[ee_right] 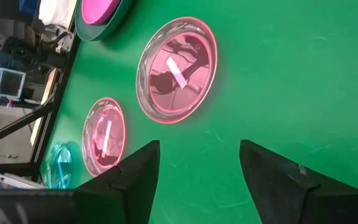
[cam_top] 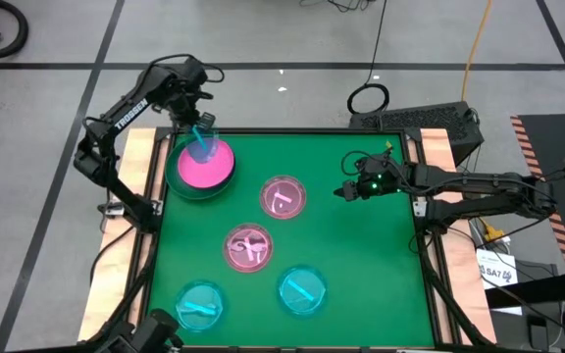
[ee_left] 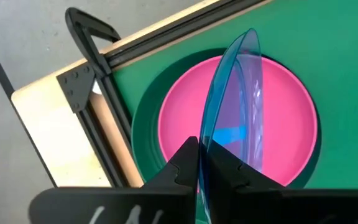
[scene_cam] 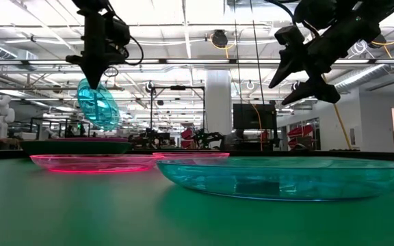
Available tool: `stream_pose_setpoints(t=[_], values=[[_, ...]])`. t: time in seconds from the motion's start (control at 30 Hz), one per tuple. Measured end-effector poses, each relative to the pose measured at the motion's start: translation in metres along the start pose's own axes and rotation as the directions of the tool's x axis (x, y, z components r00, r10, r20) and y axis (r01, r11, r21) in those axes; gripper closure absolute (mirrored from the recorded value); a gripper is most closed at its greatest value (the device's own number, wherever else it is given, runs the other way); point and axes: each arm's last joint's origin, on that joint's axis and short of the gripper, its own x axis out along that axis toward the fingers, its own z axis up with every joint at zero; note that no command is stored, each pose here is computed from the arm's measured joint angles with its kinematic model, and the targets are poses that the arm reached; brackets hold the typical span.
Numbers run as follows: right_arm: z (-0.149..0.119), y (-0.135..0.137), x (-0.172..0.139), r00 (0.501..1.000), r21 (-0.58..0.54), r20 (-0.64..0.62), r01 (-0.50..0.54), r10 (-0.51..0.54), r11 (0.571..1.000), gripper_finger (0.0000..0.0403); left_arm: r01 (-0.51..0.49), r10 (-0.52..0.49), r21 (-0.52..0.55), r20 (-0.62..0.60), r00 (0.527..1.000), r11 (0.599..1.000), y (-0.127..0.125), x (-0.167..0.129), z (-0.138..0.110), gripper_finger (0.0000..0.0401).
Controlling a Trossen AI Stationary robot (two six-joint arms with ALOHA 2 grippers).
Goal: Stack plastic plates
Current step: Stack the top blue plate on top of the pink plate, then stack the top light pink plate on top of the blue plate
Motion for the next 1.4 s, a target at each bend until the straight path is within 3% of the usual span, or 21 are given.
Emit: stream_pose_setpoints(t=[0.23,0.63,1.07,1.17,1.4], values=[[0.0,0.0,0.0,1.0,0.0,0.003,0.003,-0.003,1.0,0.0188,0.046,-0.046,0.022,-0.017,0.999,0.999,-0.004,0.005,0.002,0.0383],[0.001,0.0,0.0,1.0,0.0,0.02,0.014,-0.014,1.0,0.0188,0.023,-0.027,-0.024,-0.168,0.985,0.999,-0.007,0.049,-0.014,0.0375],[0.001,-0.001,0.001,1.0,0.01,0.022,0.018,-0.019,1.0,0.0188,-0.016,0.007,-0.051,-0.157,0.988,0.999,-0.007,0.054,-0.015,0.0223],[0.001,-0.001,0.003,1.0,0.031,0.016,0.026,-0.027,0.999,0.0188,-0.011,0.004,-0.043,-0.159,0.987,0.999,-0.012,0.053,-0.016,0.0208],[0.001,-0.002,0.02,0.999,0.127,-0.019,0.03,-0.028,0.991,0.0188,0.124,-0.121,0.024,-0.111,0.986,0.992,-0.046,0.038,-0.027,0.0203]])
